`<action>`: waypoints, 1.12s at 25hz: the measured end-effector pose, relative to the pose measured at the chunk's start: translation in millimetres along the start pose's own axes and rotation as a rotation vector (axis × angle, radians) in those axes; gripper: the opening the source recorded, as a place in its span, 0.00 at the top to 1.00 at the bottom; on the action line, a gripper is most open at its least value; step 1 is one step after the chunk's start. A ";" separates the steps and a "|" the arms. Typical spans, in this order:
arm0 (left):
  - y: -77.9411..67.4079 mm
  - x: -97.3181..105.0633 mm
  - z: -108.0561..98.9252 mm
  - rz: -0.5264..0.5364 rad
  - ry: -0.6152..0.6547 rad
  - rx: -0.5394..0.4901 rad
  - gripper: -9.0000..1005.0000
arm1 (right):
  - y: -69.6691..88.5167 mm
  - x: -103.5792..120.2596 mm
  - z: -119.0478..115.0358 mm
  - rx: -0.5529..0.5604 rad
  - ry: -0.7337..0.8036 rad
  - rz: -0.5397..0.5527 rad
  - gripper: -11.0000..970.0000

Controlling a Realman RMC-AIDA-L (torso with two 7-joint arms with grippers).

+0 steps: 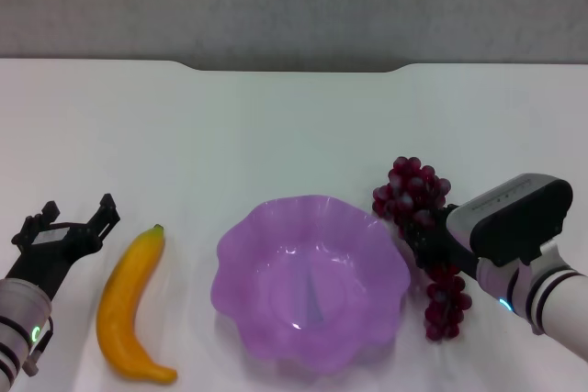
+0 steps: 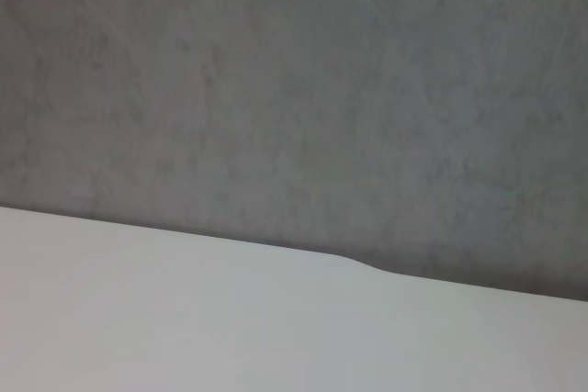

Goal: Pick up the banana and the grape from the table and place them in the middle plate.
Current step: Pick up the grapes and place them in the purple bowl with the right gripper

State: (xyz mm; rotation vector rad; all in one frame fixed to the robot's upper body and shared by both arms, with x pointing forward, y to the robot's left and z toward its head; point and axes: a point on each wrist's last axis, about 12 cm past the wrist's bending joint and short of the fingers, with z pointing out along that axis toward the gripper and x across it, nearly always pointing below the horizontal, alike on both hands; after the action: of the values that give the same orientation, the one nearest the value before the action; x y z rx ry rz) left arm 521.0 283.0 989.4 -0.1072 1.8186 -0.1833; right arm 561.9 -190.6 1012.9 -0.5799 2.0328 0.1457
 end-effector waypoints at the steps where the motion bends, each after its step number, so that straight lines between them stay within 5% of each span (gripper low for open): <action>1: 0.0 0.0 0.0 0.000 0.000 0.000 0.12 | 0.5 0.0 -0.6 0.001 -0.007 0.000 0.62; 28: 2.7 2.4 -3.2 -0.005 0.004 -0.010 0.12 | 10.3 0.0 -17.4 0.029 -0.145 -0.022 0.66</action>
State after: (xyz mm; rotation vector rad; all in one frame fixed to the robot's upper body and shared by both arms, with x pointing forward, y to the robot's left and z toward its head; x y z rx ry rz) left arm 517.4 285.4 987.4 -0.1184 1.8240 -0.1774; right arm 543.5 -187.4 1020.4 -0.5578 1.8841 0.1409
